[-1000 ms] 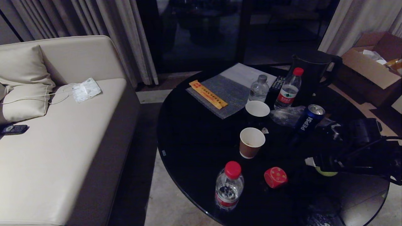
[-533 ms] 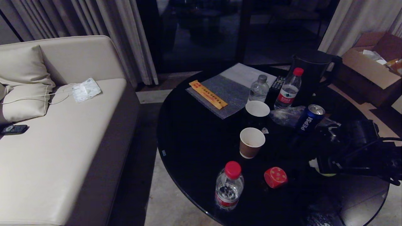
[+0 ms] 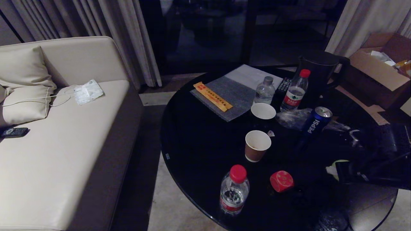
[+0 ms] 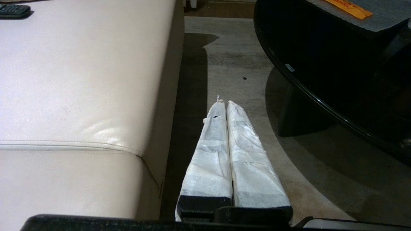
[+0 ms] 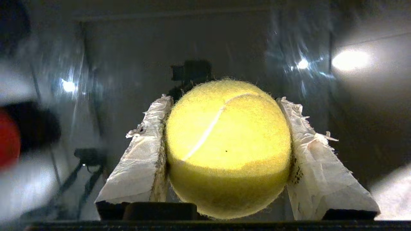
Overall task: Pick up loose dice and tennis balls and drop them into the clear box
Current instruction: Put the ball in the box
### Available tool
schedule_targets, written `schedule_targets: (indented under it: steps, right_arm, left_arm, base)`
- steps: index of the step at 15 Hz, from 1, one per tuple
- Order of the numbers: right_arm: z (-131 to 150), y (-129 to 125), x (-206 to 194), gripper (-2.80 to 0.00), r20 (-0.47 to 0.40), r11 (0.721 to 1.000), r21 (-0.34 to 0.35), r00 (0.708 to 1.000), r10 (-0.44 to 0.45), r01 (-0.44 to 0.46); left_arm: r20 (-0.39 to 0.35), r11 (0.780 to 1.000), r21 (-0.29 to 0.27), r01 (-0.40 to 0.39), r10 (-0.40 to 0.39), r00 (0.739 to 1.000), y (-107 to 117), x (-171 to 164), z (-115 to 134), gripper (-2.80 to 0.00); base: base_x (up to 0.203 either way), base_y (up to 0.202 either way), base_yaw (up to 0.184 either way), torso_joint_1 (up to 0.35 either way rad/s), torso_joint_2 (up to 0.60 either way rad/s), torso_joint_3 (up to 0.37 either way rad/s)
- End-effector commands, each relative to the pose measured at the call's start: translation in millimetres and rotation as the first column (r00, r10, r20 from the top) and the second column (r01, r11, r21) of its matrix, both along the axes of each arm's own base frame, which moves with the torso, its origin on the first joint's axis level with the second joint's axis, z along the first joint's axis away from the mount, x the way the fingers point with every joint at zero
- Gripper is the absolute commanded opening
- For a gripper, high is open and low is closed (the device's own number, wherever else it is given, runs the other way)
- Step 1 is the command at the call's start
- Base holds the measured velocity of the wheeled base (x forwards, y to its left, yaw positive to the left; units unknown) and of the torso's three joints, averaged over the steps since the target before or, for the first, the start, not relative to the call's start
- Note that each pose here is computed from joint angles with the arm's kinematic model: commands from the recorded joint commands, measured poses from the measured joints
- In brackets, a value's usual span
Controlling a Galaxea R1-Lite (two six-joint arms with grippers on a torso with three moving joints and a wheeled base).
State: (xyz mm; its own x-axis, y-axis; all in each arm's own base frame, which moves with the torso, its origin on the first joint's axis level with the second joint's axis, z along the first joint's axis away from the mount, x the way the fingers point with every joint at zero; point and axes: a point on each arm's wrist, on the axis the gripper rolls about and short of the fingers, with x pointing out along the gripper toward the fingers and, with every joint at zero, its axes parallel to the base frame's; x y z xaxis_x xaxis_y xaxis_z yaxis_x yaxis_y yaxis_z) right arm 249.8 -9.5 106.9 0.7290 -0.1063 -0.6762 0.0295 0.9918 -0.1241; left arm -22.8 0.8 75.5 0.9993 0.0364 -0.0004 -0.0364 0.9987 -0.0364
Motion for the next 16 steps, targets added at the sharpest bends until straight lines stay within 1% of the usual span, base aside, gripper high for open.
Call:
schedule_targets:
  steps: [1,4,7,10,12,14,16]
  right_arm:
    - [18.4,1.0,-41.7,-2.80,0.080,1.000,-0.006,0.997,0.002,-0.002]
    - [26.6,2.7,-95.0,-2.80,0.120,1.000,-0.007,0.993,0.002,-0.002]
    - [34.7,4.5,-149.9,-2.80,0.168,1.000,0.015,0.986,-0.014,0.012]
    - [30.4,6.3,-204.5,-2.80,0.219,0.999,0.042,0.975,-0.034,0.025]
    - [21.0,7.3,-234.6,-2.80,0.273,0.997,0.064,0.961,-0.048,0.032]
    - [8.3,8.0,-257.9,-2.80,0.351,0.996,0.084,0.934,-0.061,0.034]
    - [-4.6,8.2,-271.6,-2.80,0.414,0.995,0.093,0.908,-0.060,0.023]
  left_arm:
    - [0.000,1.000,0.000,0.000,0.000,1.000,0.0,0.0,0.0,-2.80]
    - [-0.001,1.000,0.000,0.000,0.000,1.000,0.0,0.1,0.0,-2.80]
    - [-0.001,1.000,0.000,0.000,0.000,1.000,0.0,0.1,0.0,-2.80]
    - [0.000,1.000,0.000,0.000,0.000,1.000,0.0,0.0,0.0,-2.80]
    - [0.000,1.000,0.000,0.000,0.000,1.000,0.0,0.0,0.0,-2.80]
    - [0.000,1.000,0.000,0.000,0.000,1.000,0.0,0.0,0.0,-2.80]
    - [-0.001,1.000,0.000,0.000,0.000,1.000,0.0,0.1,0.0,-2.80]
  base:
    - [0.000,0.000,0.000,0.000,0.00,0.000]
    - [0.000,0.000,0.000,0.000,0.00,0.000]
    - [0.000,0.000,0.000,0.000,0.00,0.000]
    - [0.000,0.000,0.000,0.000,0.00,0.000]
    - [0.000,0.000,0.000,0.000,0.00,0.000]
    - [0.000,0.000,0.000,0.000,0.00,0.000]
    - [0.000,0.000,0.000,0.000,0.00,0.000]
